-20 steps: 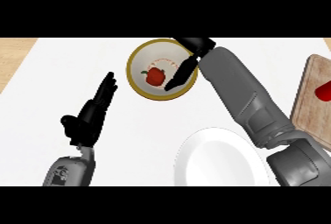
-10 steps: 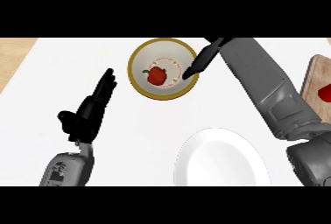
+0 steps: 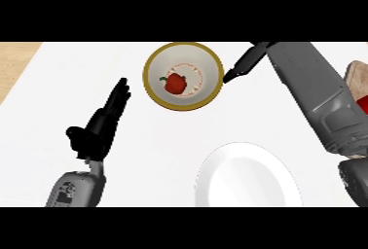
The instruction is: Pick the bell pepper from the plate and place it in the bowl
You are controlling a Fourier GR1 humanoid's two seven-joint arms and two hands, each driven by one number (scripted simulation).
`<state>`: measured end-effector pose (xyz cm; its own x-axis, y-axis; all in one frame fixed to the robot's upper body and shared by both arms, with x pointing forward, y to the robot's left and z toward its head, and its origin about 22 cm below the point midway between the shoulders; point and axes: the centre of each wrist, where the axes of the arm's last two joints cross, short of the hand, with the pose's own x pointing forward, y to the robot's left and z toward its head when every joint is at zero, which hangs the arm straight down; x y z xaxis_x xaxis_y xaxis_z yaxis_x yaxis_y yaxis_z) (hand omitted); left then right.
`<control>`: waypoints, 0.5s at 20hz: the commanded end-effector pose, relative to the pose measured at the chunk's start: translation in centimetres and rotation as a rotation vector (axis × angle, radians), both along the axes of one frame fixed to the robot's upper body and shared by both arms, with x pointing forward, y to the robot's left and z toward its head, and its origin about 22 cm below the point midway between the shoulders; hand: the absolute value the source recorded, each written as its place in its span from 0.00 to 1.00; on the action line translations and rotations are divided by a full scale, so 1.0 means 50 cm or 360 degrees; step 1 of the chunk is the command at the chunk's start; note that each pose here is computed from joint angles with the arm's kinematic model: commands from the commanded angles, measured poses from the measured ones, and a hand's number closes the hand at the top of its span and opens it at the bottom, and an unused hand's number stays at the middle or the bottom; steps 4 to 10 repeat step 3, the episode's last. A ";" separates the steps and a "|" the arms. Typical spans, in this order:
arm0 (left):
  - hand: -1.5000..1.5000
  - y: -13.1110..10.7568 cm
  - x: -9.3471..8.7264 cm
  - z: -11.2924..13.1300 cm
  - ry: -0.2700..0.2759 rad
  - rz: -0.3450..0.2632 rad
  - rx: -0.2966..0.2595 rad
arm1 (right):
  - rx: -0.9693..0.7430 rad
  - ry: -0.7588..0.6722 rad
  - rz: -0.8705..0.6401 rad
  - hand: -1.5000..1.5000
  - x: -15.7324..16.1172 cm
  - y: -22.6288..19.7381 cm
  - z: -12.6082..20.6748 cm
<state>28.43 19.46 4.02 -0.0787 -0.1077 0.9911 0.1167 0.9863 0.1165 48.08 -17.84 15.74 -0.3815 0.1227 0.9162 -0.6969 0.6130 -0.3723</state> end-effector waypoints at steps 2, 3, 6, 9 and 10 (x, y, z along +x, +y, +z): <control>0.50 -0.018 0.009 0.003 -0.0031 0.0002 0.0001 | 0.0127 0.0047 0.0267 0.00 -0.003 -0.032 -0.013; 0.50 -0.025 -0.002 -0.015 0.0011 -0.0002 -0.0005 | 0.0159 0.0061 0.0251 0.00 -0.007 -0.044 -0.030; 0.50 -0.025 -0.002 -0.015 0.0011 -0.0002 -0.0005 | 0.0159 0.0061 0.0251 0.00 -0.007 -0.044 -0.030; 0.50 -0.025 -0.002 -0.015 0.0011 -0.0002 -0.0005 | 0.0159 0.0061 0.0251 0.00 -0.007 -0.044 -0.030; 0.50 -0.025 -0.002 -0.015 0.0011 -0.0002 -0.0005 | 0.0159 0.0061 0.0251 0.00 -0.007 -0.044 -0.030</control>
